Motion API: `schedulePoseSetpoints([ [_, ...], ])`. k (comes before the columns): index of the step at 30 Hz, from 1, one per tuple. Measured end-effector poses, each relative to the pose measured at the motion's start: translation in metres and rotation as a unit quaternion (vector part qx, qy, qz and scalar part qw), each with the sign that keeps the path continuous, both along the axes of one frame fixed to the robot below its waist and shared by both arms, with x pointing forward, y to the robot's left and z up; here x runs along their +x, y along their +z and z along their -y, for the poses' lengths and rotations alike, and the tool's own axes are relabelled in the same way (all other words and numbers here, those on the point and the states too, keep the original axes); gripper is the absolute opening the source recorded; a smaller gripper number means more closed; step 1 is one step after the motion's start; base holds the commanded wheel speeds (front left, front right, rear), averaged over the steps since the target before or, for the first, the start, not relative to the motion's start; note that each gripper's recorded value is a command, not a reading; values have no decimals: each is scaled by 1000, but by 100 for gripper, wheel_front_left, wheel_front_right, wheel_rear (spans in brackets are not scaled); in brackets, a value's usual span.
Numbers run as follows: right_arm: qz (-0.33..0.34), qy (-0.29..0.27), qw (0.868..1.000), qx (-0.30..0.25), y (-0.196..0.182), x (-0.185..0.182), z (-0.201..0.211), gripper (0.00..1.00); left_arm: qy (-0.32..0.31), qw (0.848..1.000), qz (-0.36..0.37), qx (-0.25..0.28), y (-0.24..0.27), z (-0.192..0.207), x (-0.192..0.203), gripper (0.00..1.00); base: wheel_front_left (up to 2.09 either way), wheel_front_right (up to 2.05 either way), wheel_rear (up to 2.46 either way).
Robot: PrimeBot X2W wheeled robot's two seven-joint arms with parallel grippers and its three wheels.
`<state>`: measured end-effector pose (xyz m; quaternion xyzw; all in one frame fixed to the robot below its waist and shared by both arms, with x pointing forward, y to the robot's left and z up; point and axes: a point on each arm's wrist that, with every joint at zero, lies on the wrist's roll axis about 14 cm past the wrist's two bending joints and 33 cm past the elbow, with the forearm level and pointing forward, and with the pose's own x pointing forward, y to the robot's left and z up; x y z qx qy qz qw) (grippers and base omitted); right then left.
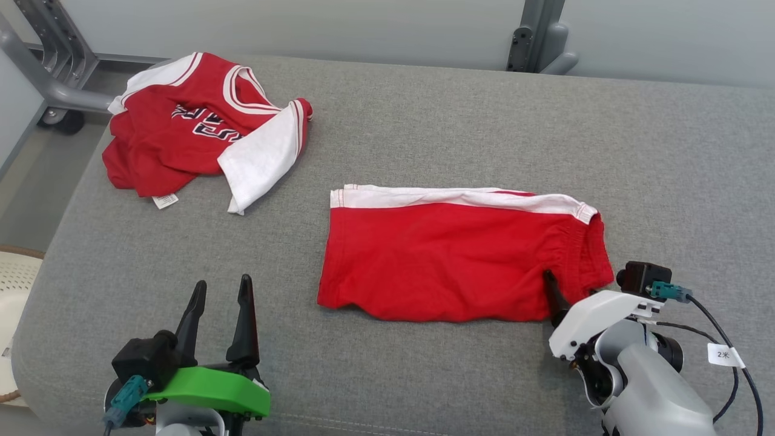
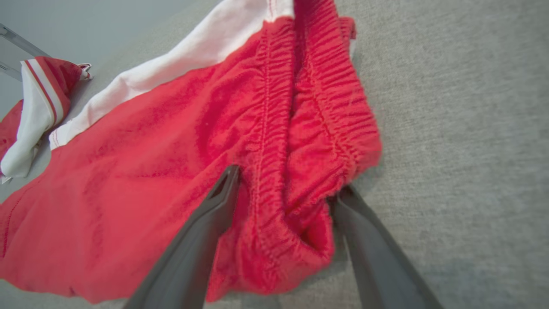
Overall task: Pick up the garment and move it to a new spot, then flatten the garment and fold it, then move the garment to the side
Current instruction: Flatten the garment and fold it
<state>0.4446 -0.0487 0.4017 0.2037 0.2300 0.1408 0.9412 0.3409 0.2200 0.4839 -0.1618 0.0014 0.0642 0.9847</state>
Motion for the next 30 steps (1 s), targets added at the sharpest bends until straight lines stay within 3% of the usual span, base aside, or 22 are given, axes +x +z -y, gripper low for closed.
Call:
schedulePoseSetpoints([
  [4, -1, 6, 1000, -8, -3, 1, -3, 100, -1, 1000, -1, 0, -1, 1, 1, 100, 0, 0, 0],
  [5, 2, 8, 1000, -16, -4, 2, -3, 86, -1, 1000, -1, 1, -1, 0, 1, 100, 0, 0, 0],
  [6, 5, 10, 1000, -23, -4, 3, -2, 49, 0, 1000, -2, 0, -2, 0, 1, 100, 0, 0, 0],
  [7, 8, 7, 1000, -24, -4, 5, -1, 37, -1, 1000, -2, 0, -2, 0, 1, 100, 0, 0, 0],
  [8, 9, 3, 1000, -24, -3, 6, 0, 11, -1, 1000, -2, -1, -2, 1, 1, 100, 0, 0, 0],
  [9, 12, -1, 1000, -24, -2, 8, 1, 0, -1, 1000, -2, 0, -3, 0, 1, 100, 0, 0, 0],
  [20, 20, -63, 998, 6, 7, 15, 32, 0, -29, 1000, -3, 0, -5, 18, 13, 100, 0, 0, 0],
  [30, 24, -141, 989, -40, 18, 16, 145, 0, -71, 997, -6, -2, -9, 44, 26, 100, 0, 0, 0],
])
